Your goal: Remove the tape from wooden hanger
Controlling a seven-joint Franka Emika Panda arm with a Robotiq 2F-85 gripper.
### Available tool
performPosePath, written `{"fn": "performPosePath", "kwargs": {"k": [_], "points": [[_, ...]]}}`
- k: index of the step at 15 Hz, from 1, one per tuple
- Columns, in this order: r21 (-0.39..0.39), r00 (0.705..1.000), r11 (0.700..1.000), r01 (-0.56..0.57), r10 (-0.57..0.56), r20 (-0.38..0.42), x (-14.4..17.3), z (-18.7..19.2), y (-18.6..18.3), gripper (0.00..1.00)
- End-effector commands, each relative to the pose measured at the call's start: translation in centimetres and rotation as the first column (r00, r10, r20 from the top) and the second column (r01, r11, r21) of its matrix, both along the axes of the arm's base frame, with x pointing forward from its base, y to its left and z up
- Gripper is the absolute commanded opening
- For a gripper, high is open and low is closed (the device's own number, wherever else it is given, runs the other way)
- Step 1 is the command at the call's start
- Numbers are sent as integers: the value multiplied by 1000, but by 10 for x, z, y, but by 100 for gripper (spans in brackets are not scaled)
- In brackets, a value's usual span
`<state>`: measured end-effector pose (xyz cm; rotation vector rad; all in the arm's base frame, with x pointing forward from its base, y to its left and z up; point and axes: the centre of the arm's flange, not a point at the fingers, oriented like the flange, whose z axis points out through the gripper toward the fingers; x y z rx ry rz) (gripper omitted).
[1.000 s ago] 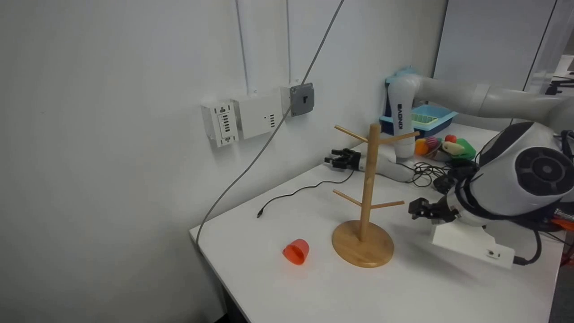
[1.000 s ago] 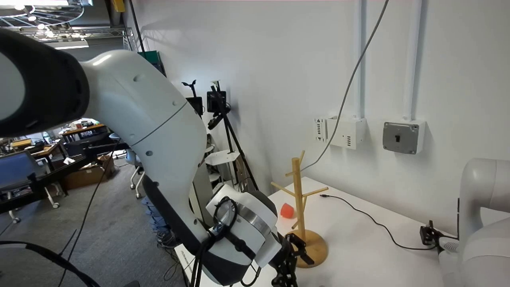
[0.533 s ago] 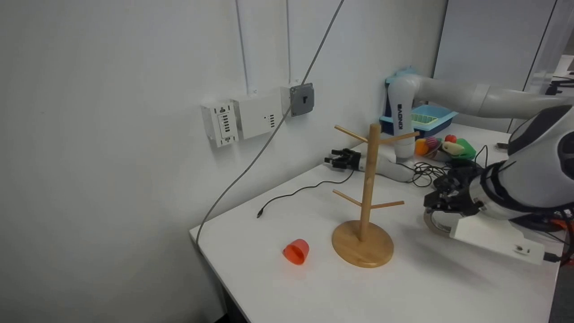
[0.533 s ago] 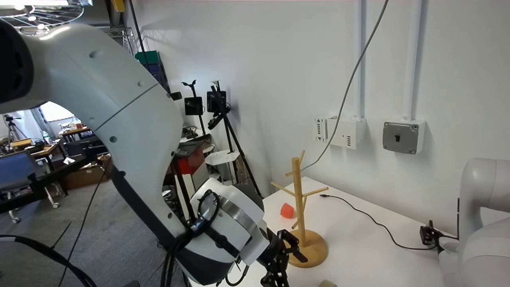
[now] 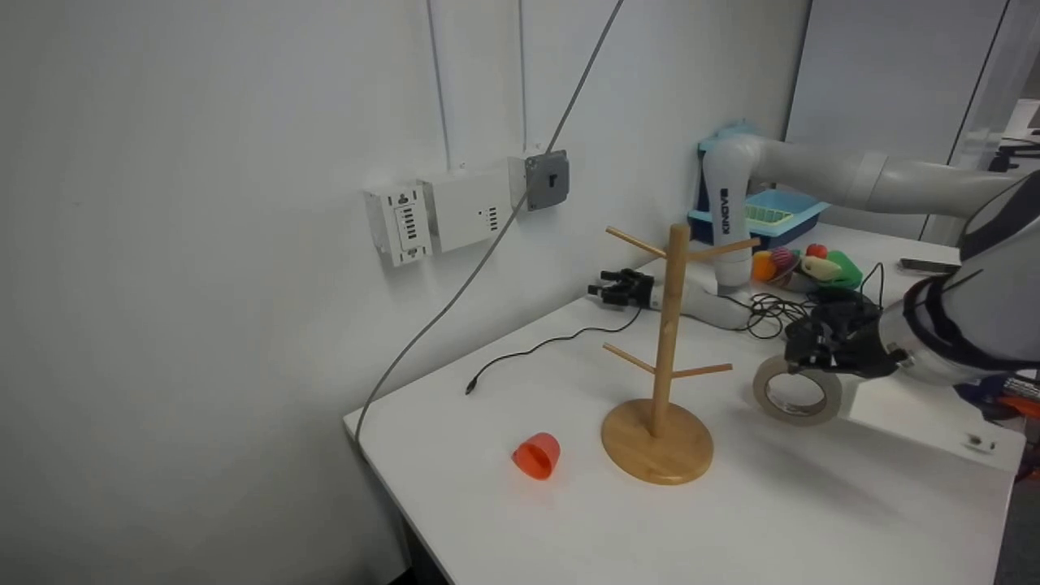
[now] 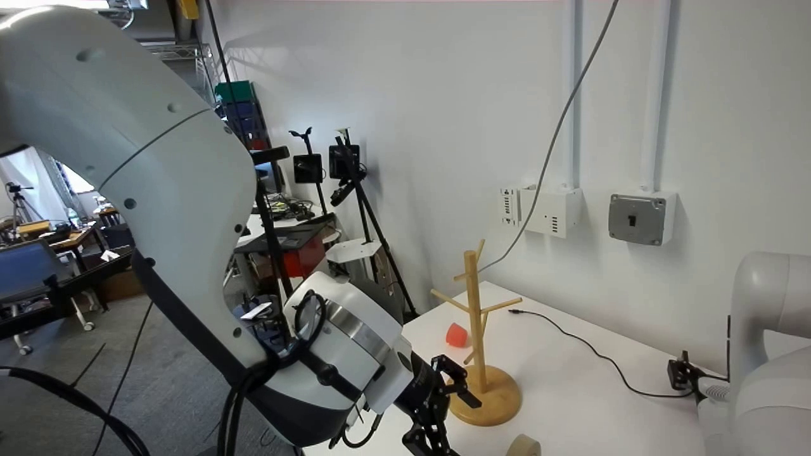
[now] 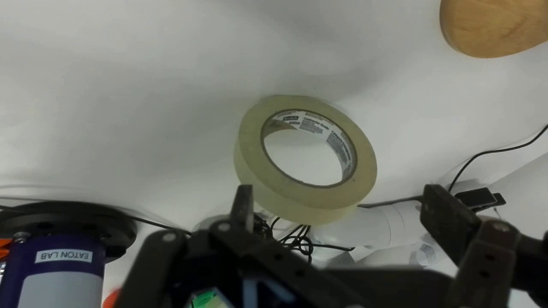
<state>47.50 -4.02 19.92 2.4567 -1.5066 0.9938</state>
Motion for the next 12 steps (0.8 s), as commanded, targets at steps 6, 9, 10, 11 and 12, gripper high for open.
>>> {"fn": "performPosePath", "kwargs": {"k": [6,9,10,11,12], "points": [[-7,997,1000,0,1,78,-18,10,-4,100],[-10,999,1000,-9,9,41,2,21,1,100],[-10,999,1000,-9,10,42,3,22,1,100],[-10,999,1000,-9,10,42,3,22,1,100],[-10,999,1000,-9,10,42,3,22,1,100]]}}
